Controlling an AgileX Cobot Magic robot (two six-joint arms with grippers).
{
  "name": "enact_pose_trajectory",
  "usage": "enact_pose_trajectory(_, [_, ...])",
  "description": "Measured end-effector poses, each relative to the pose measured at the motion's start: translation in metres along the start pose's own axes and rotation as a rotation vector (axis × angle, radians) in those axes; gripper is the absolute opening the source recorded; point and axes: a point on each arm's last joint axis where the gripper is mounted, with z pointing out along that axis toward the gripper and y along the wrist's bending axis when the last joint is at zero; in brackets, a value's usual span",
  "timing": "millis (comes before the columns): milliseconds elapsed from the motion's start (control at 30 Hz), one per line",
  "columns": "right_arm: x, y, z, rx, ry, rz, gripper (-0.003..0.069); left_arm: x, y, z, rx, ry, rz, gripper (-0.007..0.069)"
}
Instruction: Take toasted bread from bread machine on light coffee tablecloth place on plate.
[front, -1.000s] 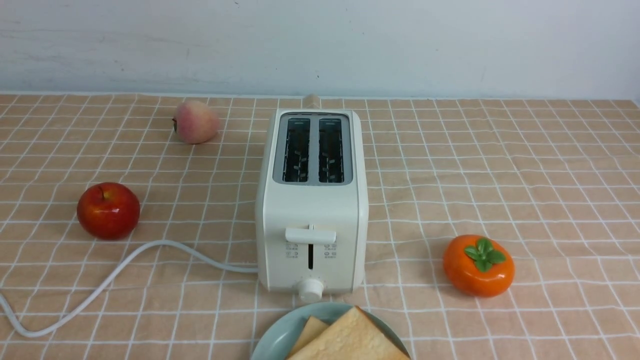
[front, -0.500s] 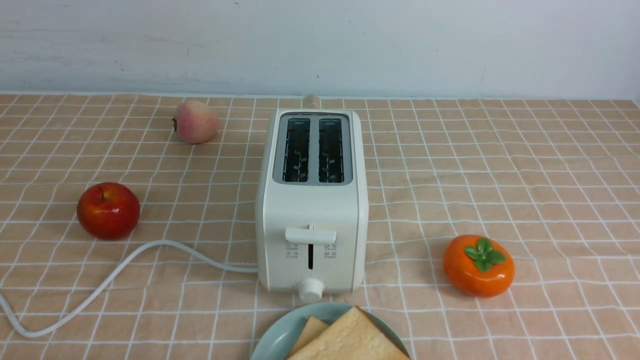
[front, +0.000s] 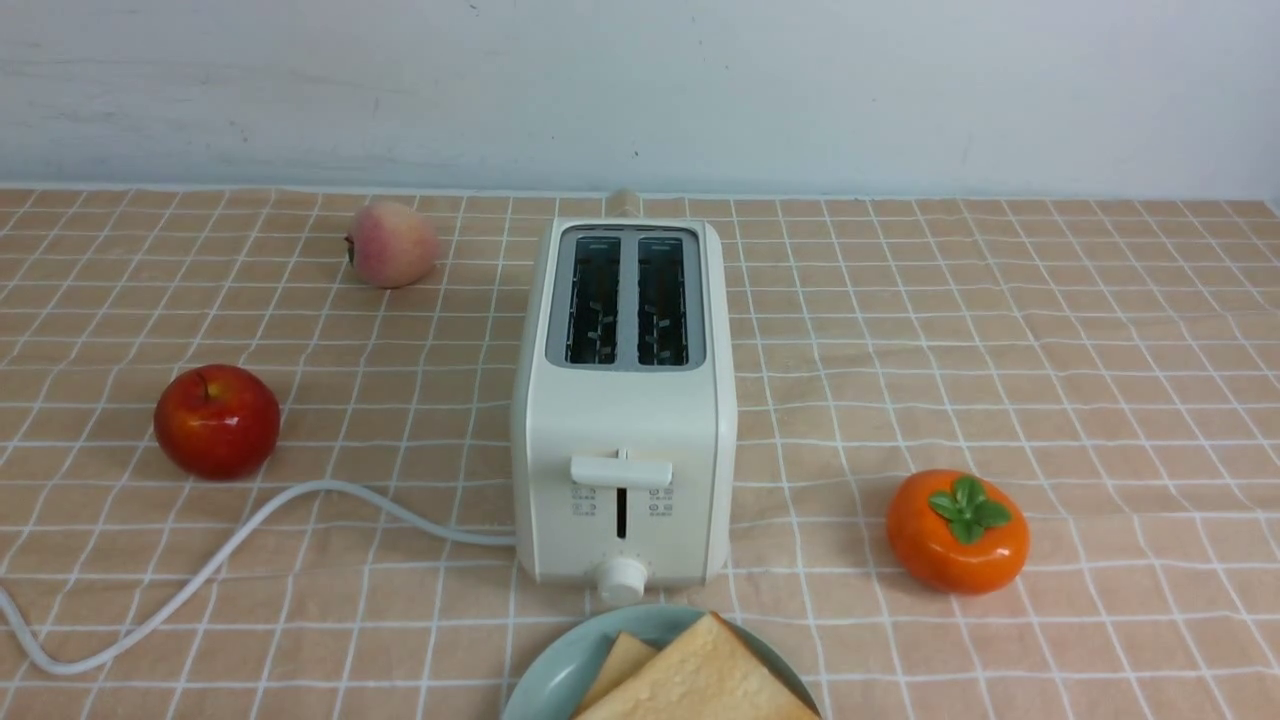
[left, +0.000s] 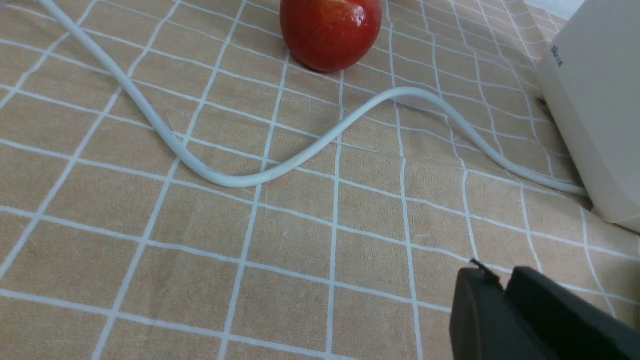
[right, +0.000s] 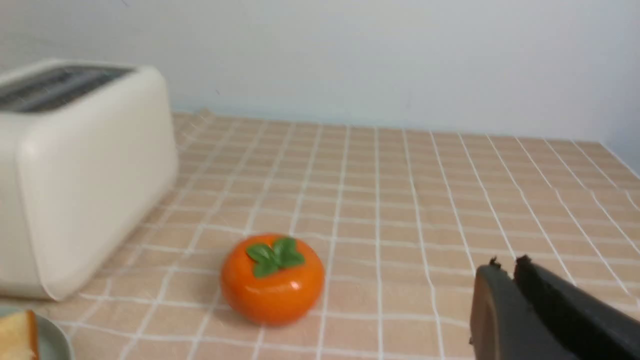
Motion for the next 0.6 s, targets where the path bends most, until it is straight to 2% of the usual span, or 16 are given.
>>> enact_pose_trajectory(233, [0.055,0.001,0.013,0.028,0.182,0.016,0.0063,0.0,0.0,0.0,0.0,0.0,0.0,0.0077])
enact_pose_trajectory(600, [0.056,0.005,0.012,-0.054,0.192,0.047,0.0077,0.0,0.0,0.0,0.0,0.0,0.0,0.0089])
